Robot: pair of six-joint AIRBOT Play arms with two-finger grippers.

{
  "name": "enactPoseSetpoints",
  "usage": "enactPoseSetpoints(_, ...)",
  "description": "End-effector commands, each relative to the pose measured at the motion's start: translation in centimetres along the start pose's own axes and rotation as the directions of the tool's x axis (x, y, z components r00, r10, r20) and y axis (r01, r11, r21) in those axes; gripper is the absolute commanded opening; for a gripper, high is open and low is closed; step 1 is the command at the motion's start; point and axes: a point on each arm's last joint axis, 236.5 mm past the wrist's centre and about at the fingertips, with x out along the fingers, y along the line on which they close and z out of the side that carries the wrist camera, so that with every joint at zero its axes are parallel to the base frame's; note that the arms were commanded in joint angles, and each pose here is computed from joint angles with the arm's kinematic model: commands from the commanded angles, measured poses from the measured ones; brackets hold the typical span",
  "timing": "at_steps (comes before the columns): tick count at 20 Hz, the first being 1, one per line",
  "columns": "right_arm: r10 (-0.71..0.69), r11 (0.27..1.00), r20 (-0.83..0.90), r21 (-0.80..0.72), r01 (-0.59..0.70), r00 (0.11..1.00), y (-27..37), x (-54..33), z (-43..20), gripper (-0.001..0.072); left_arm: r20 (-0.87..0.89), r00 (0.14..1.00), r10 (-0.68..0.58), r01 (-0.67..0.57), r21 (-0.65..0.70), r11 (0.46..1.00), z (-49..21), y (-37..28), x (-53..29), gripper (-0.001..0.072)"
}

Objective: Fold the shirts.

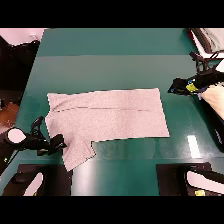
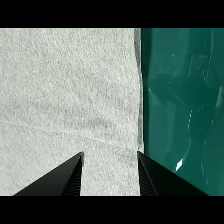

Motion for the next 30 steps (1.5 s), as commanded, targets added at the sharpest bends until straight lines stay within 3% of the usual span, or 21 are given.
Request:
enactPoseSetpoints(1, 0.000, 1.000, -0.001, 0.000, 0.000, 1.000, 0.0, 0.0, 0.0, 0.0399, 0.058, 0.998, -0.028, 0.029, -0.023, 0.999, 1.4, -0.7, -0.1, 0.0022)
enactPoseSetpoints(5, 0.000, 1.000, -0.070, -0.022, -0.001, 0.998, -0.1, -0.1, -1.7, 0.0379, 0.056, 0.996, -0.065, 0.064, 0.006, 0.998, 1.5, -1.9, -0.7, 0.0021)
enactPoseSetpoints(9, -0.007, 0.999, -0.210, -0.053, -0.004, 0.978, -0.8, 0.4, -6.0, 0.0379, 0.074, 0.991, -0.114, 0.096, 0.216, 0.972, 2.7, -5.2, -4.9, 0.0021)
enactPoseSetpoints(12, -0.001, 0.999, -0.272, 0.036, 0.011, 0.962, -3.3, 2.2, -10.1, 0.0381, 0.142, 0.978, -0.153, 0.098, 0.331, 0.938, 4.3, -7.5, -8.3, 0.0022)
enactPoseSetpoints(19, 0.046, 0.986, -0.442, 0.165, 0.031, 0.896, -6.1, 6.1, -19.4, 0.0381, 0.181, 0.969, -0.171, 0.100, 0.346, 0.933, 5.2, -8.3, -9.4, 0.0022)
enactPoseSetpoints(26, 0.126, 0.976, -0.417, 0.214, -0.038, 0.900, -4.4, 7.5, -20.0, 0.0377, 0.178, 0.969, -0.170, 0.100, 0.346, 0.933, 5.2, -8.3, -9.4, 0.0022)
enactPoseSetpoints(27, 0.129, 0.977, -0.409, 0.208, -0.045, 0.903, -4.2, 7.6, -19.8, 0.0335, 0.178, 0.969, -0.170, 0.100, 0.346, 0.933, 5.2, -8.3, -9.4, 0.0022)
enactPoseSetpoints(28, 0.126, 0.981, -0.415, 0.190, -0.050, 0.901, -3.9, 7.7, -19.9, 0.0203, 0.179, 0.969, -0.170, 0.100, 0.346, 0.933, 5.2, -8.3, -9.4, 0.0022)
enactPoseSetpoints(29, 0.124, 0.985, -0.422, 0.161, -0.060, 0.898, -3.5, 7.8, -20.0, 0.0011, 0.180, 0.969, -0.170, 0.099, 0.346, 0.933, 5.2, -8.3, -9.4, 0.0022)
enactPoseSetpoints(30, 0.121, 0.988, -0.426, 0.140, -0.066, 0.897, -3.2, 7.7, -20.0, 0.0013, 0.186, 0.968, -0.169, 0.096, 0.348, 0.933, 5.3, -8.3, -9.5, 0.0022)
